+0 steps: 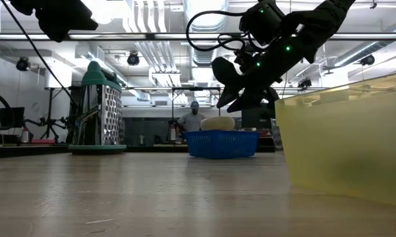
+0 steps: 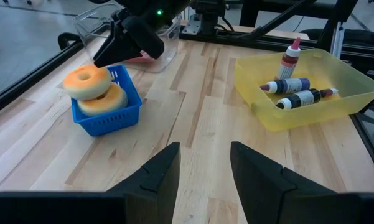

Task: Pick & Place Food Item
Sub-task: Return to Home Position

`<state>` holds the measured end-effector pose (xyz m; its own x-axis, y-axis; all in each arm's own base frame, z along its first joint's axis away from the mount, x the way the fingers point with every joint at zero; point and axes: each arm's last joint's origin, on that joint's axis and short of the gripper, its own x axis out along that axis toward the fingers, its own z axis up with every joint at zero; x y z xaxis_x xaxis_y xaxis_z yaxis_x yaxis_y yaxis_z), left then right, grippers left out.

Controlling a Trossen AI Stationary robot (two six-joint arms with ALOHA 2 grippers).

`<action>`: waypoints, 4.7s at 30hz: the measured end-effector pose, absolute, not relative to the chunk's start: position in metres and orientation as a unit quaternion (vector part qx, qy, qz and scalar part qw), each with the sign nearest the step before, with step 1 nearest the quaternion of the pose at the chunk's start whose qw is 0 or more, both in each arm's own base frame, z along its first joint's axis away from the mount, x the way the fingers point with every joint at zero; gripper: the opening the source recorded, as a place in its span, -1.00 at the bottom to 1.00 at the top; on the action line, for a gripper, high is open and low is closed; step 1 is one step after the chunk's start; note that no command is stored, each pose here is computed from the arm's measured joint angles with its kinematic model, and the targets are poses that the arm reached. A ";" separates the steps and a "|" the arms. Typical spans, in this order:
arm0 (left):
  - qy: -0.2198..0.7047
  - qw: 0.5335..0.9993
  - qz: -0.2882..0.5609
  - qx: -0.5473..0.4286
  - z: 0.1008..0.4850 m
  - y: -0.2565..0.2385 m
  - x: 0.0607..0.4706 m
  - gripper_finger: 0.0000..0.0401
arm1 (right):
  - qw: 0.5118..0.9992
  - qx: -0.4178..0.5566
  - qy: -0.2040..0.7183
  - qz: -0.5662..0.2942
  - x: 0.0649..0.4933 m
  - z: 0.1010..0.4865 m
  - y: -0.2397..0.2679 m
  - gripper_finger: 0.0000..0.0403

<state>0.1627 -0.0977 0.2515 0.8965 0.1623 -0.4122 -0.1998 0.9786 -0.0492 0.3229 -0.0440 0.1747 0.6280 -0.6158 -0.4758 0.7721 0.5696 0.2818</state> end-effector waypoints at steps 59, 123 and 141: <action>0.208 0.973 0.093 -0.045 0.251 -0.098 0.163 -0.25 | 0.975 -0.213 0.042 -0.043 0.295 0.249 0.138 -0.38; 0.176 0.980 0.078 0.045 0.261 -0.099 0.160 -0.25 | 0.997 -0.075 0.027 -0.007 0.184 0.249 0.065 -0.38; 0.082 0.996 -0.016 0.044 0.287 -0.064 0.108 -0.25 | 0.989 0.008 -0.148 -0.012 0.118 0.201 0.038 -0.38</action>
<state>0.1084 -0.0640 0.2874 0.9860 -0.0245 -0.1650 0.0390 0.9956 0.0855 0.1181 0.0377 0.2009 0.9561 -0.0259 0.2918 0.0212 0.9996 0.0192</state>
